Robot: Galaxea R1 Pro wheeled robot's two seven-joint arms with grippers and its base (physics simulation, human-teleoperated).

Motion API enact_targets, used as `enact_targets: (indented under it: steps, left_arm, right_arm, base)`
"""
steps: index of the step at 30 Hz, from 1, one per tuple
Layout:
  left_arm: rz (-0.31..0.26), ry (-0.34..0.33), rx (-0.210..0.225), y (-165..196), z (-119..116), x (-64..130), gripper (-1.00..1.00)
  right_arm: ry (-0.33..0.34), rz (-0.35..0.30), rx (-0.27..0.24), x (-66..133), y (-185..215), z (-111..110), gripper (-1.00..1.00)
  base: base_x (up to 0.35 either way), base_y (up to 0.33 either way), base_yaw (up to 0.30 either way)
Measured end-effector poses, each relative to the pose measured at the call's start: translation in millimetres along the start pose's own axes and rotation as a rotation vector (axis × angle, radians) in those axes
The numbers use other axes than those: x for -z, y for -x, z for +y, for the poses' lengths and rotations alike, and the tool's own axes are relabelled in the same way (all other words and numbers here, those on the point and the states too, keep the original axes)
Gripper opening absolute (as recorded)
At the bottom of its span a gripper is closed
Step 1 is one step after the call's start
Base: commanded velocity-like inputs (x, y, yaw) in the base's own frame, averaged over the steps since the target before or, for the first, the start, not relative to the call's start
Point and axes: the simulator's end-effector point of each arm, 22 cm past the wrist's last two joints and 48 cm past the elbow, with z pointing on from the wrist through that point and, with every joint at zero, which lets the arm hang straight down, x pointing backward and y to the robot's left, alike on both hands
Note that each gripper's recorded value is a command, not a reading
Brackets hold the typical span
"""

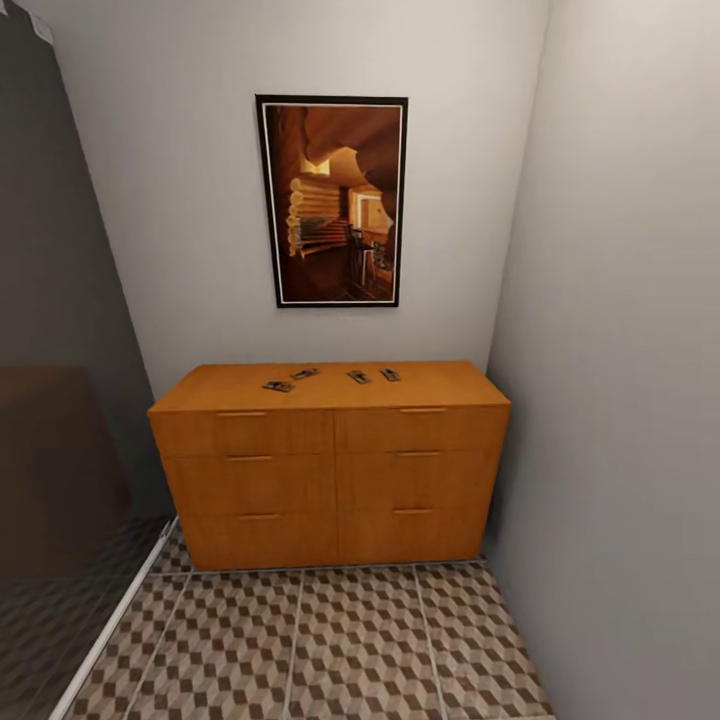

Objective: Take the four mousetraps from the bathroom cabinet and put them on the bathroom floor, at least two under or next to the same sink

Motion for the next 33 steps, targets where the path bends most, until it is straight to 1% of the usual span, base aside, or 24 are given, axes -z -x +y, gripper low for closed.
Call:
enact_targets:
  steps: [23, 33]
  left_arm:
    - [0.0, 0.0, 0.0, 0.1, 0.1, 0.0, 1.0]
    - [0.004, 0.001, 0.0, -1.5, 0.3, 0.1, 1.0]
  right_arm:
    - [0.0, 0.0, 0.0, 0.0, 0.0, 0.0, 1.0]
    - [0.0, 0.004, 0.0, 0.0, -1.9, 0.0, 1.0]
  base:
    - [0.002, -0.003, 0.002]
    - [0.0, 0.0, 0.089]
